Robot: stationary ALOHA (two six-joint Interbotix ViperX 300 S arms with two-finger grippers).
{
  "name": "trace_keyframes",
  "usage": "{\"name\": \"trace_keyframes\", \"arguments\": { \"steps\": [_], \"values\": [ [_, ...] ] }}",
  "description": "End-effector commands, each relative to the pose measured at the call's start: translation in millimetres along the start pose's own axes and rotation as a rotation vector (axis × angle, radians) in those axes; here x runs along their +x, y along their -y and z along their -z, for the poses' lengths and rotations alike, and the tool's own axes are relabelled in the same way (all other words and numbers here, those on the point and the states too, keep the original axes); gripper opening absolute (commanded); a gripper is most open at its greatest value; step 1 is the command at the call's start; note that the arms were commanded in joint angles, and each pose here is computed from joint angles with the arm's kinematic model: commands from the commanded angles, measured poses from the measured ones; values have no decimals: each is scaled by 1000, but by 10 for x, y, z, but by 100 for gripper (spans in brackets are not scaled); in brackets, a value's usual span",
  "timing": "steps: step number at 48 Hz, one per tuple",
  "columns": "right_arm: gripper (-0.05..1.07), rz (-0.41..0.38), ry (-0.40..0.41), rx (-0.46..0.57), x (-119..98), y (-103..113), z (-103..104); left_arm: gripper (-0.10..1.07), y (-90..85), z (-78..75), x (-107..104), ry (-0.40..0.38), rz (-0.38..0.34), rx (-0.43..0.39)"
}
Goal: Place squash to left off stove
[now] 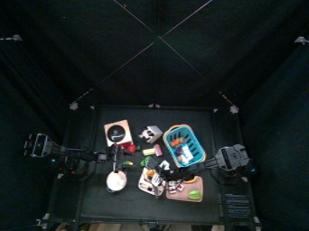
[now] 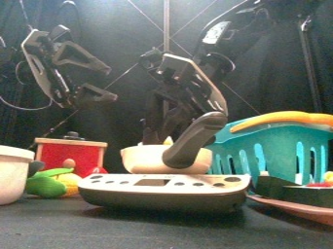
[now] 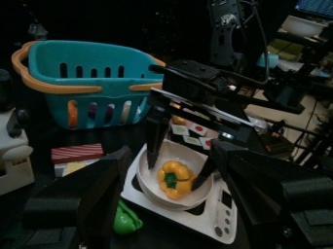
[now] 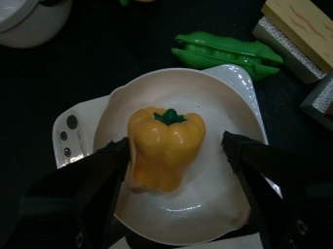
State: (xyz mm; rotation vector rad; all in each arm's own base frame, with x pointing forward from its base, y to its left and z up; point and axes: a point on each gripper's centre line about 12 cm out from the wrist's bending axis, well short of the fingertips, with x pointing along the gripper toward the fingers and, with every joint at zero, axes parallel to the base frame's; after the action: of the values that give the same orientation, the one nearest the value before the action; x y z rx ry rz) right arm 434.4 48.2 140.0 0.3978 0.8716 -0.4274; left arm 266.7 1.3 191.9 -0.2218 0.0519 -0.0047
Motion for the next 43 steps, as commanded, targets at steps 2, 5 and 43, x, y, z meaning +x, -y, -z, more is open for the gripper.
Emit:
{"name": "trace_keyframes", "arguments": {
  "steps": [2, 5, 43],
  "values": [
    [103, -23, 24, 13, -91, -42, -91, 99, 7, -39, 24, 15, 2, -1],
    [103, -24, 23, 13, -93, -47, -86, 99, 7, -39, 24, 15, 2, -1],
    [67, -35, 31, 23, -147, -62, -125, 99, 8, -39, 24, 15, 3, 0]
  ]
}}
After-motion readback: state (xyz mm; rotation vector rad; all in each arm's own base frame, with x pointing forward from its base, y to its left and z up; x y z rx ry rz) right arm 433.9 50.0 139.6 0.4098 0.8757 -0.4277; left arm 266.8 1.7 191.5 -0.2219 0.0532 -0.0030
